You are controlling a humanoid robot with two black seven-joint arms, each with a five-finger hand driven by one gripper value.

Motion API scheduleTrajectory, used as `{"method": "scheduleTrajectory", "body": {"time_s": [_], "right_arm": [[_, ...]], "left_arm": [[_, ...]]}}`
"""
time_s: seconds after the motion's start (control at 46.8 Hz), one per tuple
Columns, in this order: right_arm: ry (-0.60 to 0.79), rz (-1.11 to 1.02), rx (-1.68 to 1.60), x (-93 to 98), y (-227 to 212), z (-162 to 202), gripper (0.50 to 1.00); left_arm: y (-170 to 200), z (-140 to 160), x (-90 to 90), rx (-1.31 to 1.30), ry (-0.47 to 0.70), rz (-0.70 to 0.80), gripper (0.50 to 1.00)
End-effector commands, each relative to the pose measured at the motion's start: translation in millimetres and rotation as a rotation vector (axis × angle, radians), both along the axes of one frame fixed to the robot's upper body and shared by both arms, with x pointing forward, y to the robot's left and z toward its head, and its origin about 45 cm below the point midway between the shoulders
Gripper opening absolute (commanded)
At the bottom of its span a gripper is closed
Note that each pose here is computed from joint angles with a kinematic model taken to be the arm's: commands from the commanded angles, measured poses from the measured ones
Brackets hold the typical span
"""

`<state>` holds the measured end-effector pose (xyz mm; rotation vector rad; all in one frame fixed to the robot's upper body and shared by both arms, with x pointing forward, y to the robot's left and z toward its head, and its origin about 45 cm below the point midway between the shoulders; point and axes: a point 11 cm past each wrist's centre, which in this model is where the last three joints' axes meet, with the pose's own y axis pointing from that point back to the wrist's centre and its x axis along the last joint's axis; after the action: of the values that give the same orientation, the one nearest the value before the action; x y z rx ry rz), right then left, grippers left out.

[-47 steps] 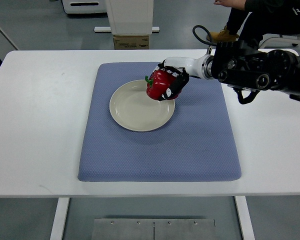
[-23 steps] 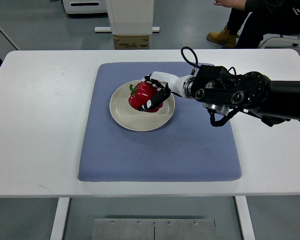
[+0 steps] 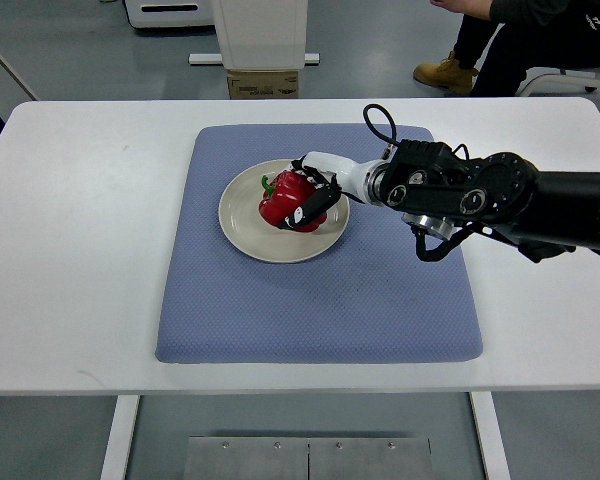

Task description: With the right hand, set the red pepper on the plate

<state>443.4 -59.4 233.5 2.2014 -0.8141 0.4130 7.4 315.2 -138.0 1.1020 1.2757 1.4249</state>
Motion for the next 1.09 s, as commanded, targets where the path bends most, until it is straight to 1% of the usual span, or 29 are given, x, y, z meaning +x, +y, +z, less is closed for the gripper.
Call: {"method": "scheduleTrajectory", "body": {"time_s": [0.0,0.021,0.064,0.086,0.278,0.385,0.513,0.577,0.641,0.684,0.748,0.812,0.876,1.069], "right_arm": [[-0.002,-0.001,0.0,0.2,-0.2,0.0,0.947],[-0.002,-0.001,0.0,0.2,-0.2,0.0,0.952],[0.0,0.0,0.0,-0.3,0.0,-0.2,0.985],[-0.002,0.0,0.0,0.0,0.2,0.4,0.991],[-0.022,-0.001,0.01,4.9,1.5,11.0,1.0],[-0.041,-0.021,0.067,11.9,5.0,28.4,1.0],[-0.073,-0.104,0.177,31.4,-13.1,58.5,1.0],[-0.075,-0.122,0.285,34.6,-4.4,78.2,1.0],[-0.053,-0.153,0.415,35.9,2.8,90.4,1.0],[-0.02,-0.197,0.498,37.6,-2.2,87.2,1.0],[0.049,-0.269,0.615,36.5,-10.7,70.9,1.0],[0.095,-0.33,0.734,37.8,-18.8,67.0,1.0],[0.116,-0.385,0.838,41.5,-28.8,67.4,1.0],[0.164,-0.543,1.072,45.3,-73.0,49.9,1.0]], "left_arm": [[0.0,0.0,0.0,0.0,0.0,0.0,1.0],[0.0,0.0,0.0,0.0,0.0,0.0,1.0],[0.0,0.0,0.0,0.0,0.0,0.0,1.0],[0.0,0.0,0.0,0.0,0.0,0.0,1.0],[0.0,0.0,0.0,0.0,0.0,0.0,1.0],[0.0,0.0,0.0,0.0,0.0,0.0,1.0],[0.0,0.0,0.0,0.0,0.0,0.0,1.0],[0.0,0.0,0.0,0.0,0.0,0.0,1.0],[0.0,0.0,0.0,0.0,0.0,0.0,1.0],[0.0,0.0,0.0,0.0,0.0,0.0,1.0],[0.0,0.0,0.0,0.0,0.0,0.0,1.0],[0.0,0.0,0.0,0.0,0.0,0.0,1.0],[0.0,0.0,0.0,0.0,0.0,0.0,1.0],[0.0,0.0,0.0,0.0,0.0,0.0,1.0]]}}
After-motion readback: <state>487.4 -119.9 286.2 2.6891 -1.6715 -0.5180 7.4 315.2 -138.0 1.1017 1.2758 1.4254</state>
